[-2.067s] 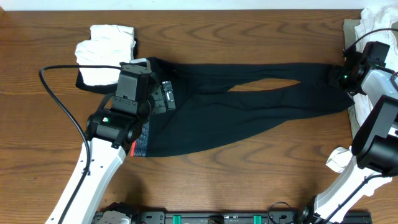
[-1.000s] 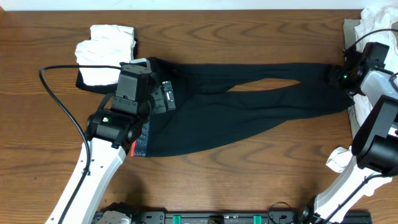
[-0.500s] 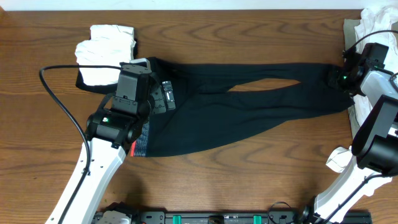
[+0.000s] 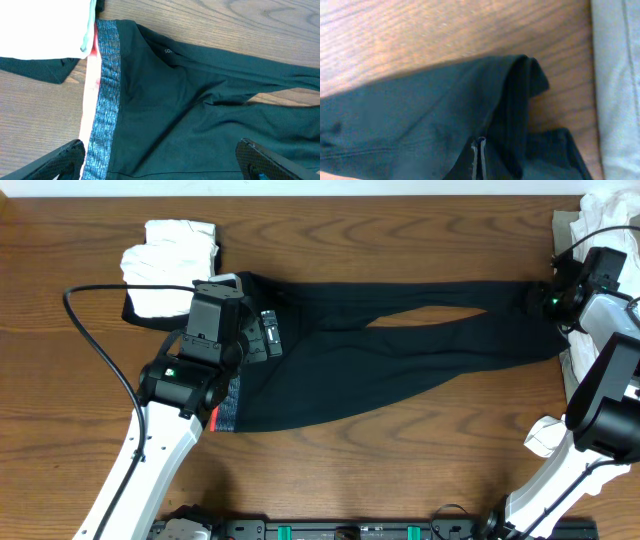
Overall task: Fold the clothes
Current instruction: 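Grasp the leg cuffs with the right gripper and pull them rightward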
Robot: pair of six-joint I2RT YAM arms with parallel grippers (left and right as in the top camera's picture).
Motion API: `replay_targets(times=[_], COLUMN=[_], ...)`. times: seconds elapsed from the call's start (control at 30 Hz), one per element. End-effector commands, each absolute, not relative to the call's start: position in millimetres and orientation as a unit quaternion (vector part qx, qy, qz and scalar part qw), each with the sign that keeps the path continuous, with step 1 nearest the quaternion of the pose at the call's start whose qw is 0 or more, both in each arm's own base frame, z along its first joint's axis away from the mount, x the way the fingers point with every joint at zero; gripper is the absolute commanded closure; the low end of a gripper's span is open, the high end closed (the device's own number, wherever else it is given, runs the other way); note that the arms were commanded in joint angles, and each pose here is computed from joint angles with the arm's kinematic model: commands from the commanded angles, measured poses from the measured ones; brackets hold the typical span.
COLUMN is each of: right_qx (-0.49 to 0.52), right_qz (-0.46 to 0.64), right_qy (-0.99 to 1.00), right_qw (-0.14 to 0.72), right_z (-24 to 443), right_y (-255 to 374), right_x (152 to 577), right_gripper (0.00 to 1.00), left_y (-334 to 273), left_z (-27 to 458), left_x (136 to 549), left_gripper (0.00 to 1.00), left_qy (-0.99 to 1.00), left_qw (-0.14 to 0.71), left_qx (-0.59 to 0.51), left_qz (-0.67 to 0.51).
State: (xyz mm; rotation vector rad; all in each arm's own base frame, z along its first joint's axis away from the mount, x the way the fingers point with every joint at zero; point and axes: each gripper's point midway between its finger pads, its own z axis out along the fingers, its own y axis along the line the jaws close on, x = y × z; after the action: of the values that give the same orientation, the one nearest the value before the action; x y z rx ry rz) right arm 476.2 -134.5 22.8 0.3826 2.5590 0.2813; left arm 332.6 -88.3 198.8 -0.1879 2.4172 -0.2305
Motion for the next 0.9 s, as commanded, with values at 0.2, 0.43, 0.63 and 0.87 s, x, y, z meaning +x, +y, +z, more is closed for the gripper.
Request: replay_targets(times=[0.2, 0.43, 0.63, 0.87], right_qx=[0.134, 0.118, 0.115, 0.109], right_qz=[0.121, 0.113, 0.073, 0.054], right_qy=[0.936, 0.926, 0.919, 0.907], right_qw=[0.303, 0.339, 0.369, 0.404], right_z=[51.7, 77.1, 85.1, 88.7], right_y=[-137.5, -137.5, -146.4, -153.0], right_x=[497.9, 519.3, 533.0, 549.8], right_gripper=[0.99, 0.99, 0.99, 0.99], left_y=[-85.1, -85.0, -85.1, -85.1], left_z=[208.7, 208.7, 208.7, 208.7], left_x=[336.0, 336.0, 336.0, 336.0], left_gripper=[0.02, 0.02, 0.02, 0.02], left_qy=[0.927, 0.927, 0.927, 0.927], left_qw=[0.36, 0.36, 0.36, 0.36], left_qx=[-0.069, -0.07, -0.069, -0.069], left_qz=[-0.083, -0.083, -0.083, -0.083])
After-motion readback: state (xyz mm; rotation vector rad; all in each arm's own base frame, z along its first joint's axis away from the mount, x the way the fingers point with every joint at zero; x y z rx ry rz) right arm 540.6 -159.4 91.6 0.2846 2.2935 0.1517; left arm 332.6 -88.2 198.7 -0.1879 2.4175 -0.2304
